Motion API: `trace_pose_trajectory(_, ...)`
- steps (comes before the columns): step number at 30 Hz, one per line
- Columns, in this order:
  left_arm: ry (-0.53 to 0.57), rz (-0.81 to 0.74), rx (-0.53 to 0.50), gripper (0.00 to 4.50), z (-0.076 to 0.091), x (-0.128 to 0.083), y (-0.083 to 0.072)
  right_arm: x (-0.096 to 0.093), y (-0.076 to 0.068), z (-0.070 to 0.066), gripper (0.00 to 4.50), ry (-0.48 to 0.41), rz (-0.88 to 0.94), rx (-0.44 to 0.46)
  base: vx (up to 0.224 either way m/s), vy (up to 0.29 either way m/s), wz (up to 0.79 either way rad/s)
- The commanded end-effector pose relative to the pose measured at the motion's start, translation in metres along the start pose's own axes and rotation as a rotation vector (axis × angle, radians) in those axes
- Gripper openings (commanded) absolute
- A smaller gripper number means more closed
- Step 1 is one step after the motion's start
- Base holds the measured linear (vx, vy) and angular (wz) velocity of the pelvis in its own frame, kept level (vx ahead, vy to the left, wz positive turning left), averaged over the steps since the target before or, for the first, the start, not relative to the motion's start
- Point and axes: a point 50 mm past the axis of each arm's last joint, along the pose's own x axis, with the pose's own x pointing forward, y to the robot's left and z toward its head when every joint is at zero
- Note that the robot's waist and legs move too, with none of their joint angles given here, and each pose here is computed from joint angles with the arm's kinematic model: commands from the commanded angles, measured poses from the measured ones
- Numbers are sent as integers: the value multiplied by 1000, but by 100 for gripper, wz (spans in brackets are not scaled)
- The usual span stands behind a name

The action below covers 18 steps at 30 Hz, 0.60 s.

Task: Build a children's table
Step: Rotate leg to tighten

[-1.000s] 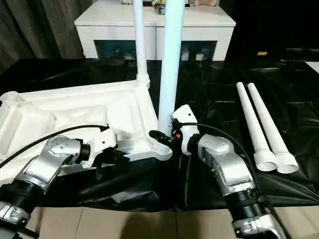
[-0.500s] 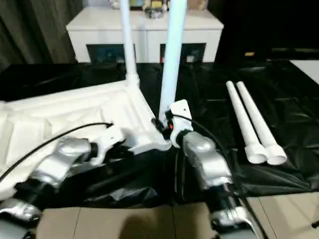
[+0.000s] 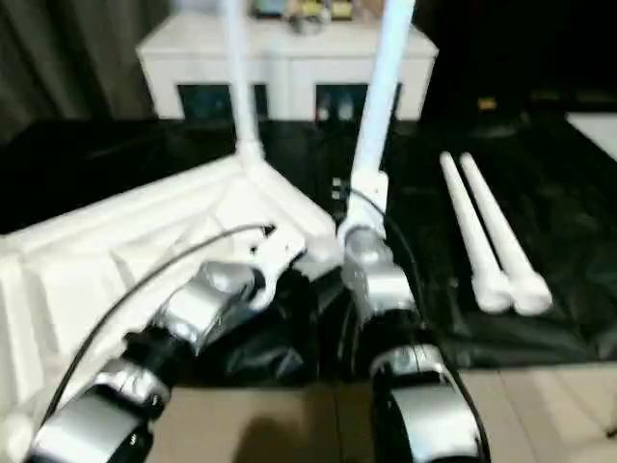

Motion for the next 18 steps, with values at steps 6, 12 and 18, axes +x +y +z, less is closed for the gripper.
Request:
trace_pose_trajectory(6, -48, 163, 9, 0, 8, -12, 27, 0, 5, -40, 186, 175, 32, 51, 0, 0, 0)
trace_pose_trajectory(12, -52, 149, 25, 0, 7, -15, 29, 3, 10, -30, 242, 138, 102, 97, 0, 0, 0)
trace_pose_trajectory(18, -61, 132, 66, 0, 4, -19, 34, 4, 16, -12, 299, 78, 240, 46, 0, 0, 0)
